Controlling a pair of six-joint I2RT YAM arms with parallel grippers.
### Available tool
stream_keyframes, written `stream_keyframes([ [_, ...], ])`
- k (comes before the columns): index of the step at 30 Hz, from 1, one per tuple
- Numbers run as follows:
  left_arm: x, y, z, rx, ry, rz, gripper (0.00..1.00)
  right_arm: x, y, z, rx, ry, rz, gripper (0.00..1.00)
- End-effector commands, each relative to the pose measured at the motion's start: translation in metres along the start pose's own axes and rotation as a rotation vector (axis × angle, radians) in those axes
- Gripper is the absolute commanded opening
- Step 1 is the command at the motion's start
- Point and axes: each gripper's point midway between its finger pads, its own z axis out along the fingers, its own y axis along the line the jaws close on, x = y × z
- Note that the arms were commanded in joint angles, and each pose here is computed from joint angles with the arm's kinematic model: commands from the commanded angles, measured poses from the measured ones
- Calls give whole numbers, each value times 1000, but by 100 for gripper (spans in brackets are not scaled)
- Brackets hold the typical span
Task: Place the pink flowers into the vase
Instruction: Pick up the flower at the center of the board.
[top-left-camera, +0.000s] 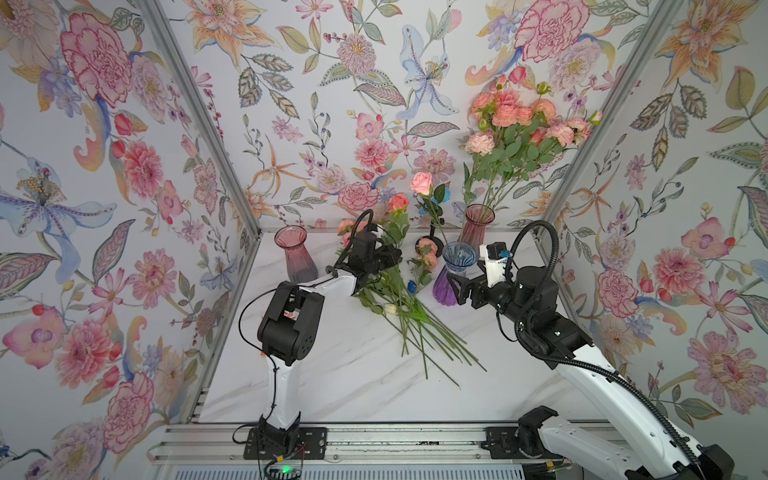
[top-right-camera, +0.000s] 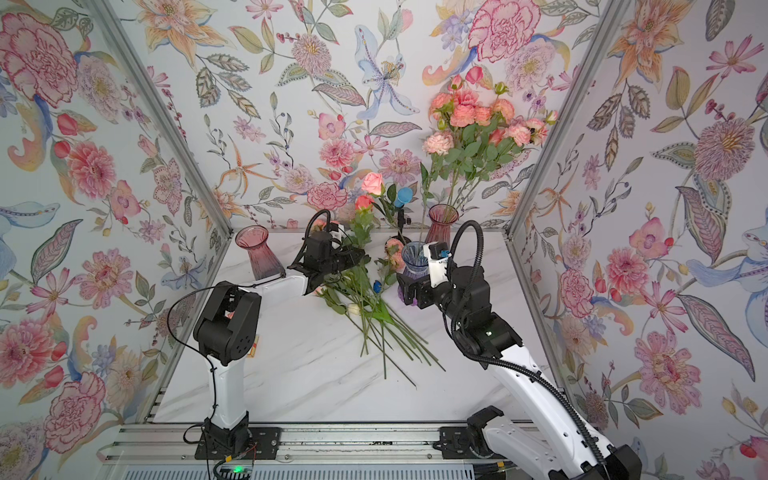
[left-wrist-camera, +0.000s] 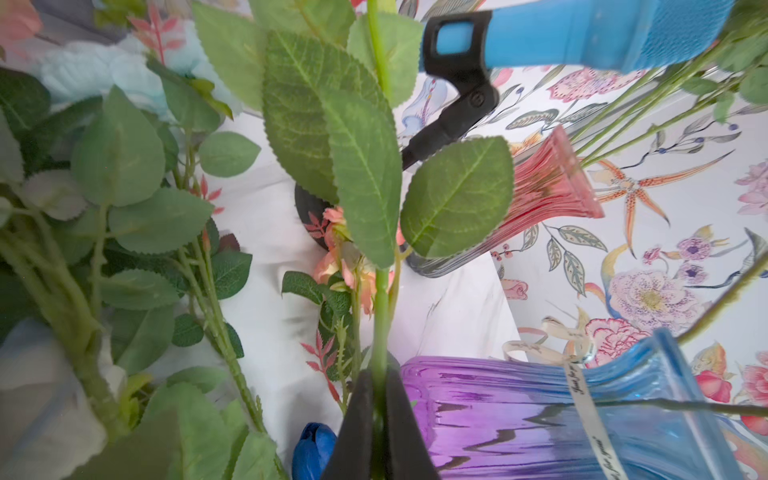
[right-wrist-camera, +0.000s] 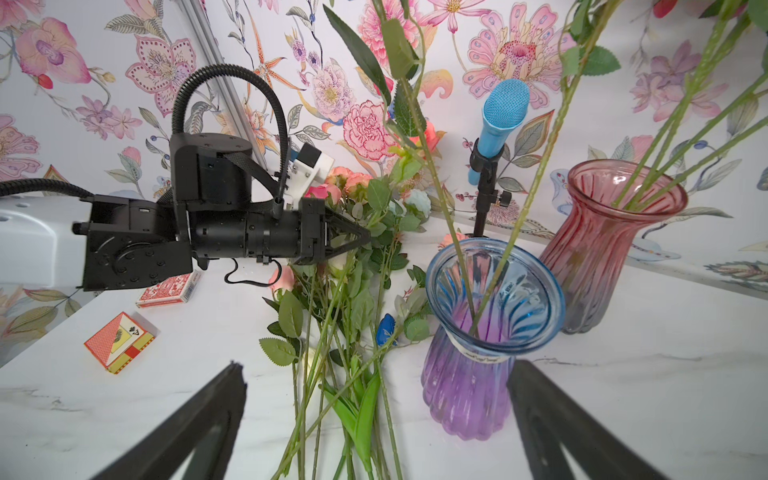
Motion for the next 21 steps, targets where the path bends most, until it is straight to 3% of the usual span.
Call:
stream_keyframes([
  [1,-32,-25,-24,70,-104,31,0,-10,7,-5,-32,-29,16,99],
  [13,-83,-64,-94,142,-309,142,0,-19,37,6,-119,-7,0,99],
  [21,-88,-97,-155,206,-408,225,0,-28,66,19,-180,-6,-16,99],
])
